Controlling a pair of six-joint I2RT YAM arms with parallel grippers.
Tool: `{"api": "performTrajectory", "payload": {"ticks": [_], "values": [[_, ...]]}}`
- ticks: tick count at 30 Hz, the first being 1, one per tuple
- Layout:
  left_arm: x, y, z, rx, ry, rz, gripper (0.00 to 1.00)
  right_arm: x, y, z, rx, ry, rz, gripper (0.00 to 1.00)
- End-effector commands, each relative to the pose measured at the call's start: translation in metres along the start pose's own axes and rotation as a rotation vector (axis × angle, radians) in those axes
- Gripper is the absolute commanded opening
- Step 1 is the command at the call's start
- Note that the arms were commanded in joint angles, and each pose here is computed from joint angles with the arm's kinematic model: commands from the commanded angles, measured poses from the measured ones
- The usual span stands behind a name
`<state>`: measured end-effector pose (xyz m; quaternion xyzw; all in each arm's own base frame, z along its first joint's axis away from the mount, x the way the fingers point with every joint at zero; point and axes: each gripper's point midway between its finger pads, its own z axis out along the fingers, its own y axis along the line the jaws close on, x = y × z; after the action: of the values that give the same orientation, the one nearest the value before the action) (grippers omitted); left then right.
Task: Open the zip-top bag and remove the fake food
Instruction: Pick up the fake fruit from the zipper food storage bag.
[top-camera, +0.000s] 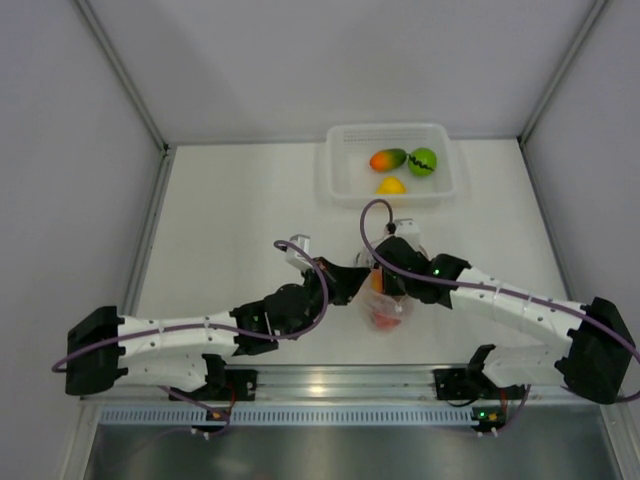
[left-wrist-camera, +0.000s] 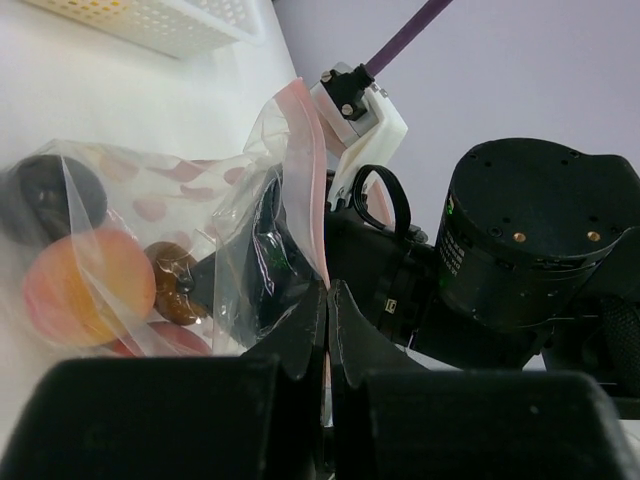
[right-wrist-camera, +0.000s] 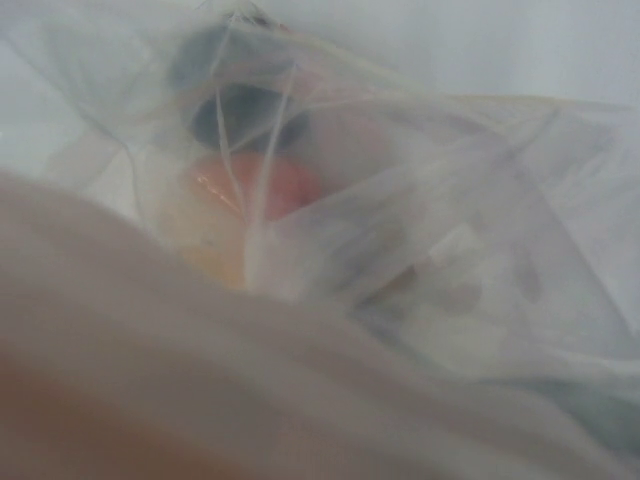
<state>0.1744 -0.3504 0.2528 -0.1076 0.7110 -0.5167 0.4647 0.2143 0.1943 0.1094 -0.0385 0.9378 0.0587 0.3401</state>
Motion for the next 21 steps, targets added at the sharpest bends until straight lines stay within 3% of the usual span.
{"api": "performTrajectory", "payload": {"ticks": [1,14,21], "values": [[-0.003,-0.012,0.005,0.036,-0.021,0.009,0.00,-0.009,-0.001,0.005,-0.010,-0.029,-0.036,0.33],[0.007,-0.026,0.011,0.071,0.023,0.037,0.00,0.007,-0.024,0.020,-0.009,-0.031,-0.098,0.37],[0.012,-0.028,0.014,0.081,0.043,0.057,0.00,0.011,-0.021,0.035,-0.062,-0.040,-0.118,0.49]]}}
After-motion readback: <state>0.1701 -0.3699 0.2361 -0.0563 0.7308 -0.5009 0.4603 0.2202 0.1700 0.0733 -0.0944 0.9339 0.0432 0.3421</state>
